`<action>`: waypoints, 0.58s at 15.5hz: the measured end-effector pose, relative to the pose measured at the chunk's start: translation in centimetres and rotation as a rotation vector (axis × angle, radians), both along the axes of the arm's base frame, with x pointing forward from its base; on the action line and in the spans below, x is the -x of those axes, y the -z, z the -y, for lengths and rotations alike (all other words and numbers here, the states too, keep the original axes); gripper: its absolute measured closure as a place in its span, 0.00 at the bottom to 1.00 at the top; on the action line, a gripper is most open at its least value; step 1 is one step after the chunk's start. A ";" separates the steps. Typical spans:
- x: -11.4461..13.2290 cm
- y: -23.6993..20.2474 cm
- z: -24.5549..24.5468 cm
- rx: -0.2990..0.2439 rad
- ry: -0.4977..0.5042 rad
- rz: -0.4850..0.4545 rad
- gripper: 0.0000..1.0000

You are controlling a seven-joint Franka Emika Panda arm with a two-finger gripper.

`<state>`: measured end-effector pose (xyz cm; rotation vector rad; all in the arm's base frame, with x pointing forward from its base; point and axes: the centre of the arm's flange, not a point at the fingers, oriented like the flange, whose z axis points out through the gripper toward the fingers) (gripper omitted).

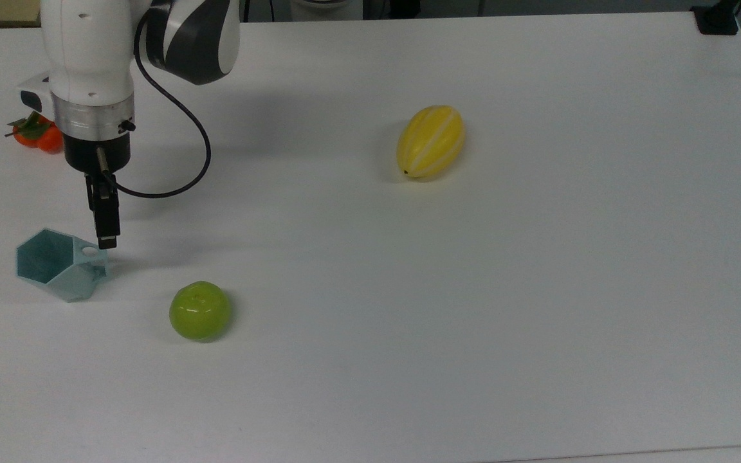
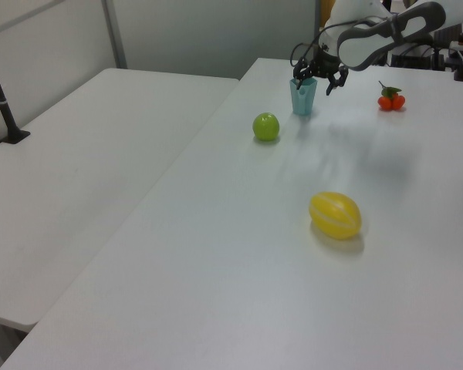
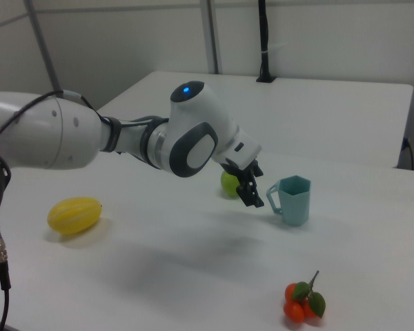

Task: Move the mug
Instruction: 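Move the gripper down toward the teal mug lying on its side, then close the gripper on the teal mug's rim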

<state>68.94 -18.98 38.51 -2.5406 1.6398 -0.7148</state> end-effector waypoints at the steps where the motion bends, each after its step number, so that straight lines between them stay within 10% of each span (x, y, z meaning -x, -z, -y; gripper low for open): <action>1: -0.1 0.5 0.0 0.003 -0.002 0.001 0.00; 9: -1.2 4.6 0.3 0.030 -0.017 0.042 0.00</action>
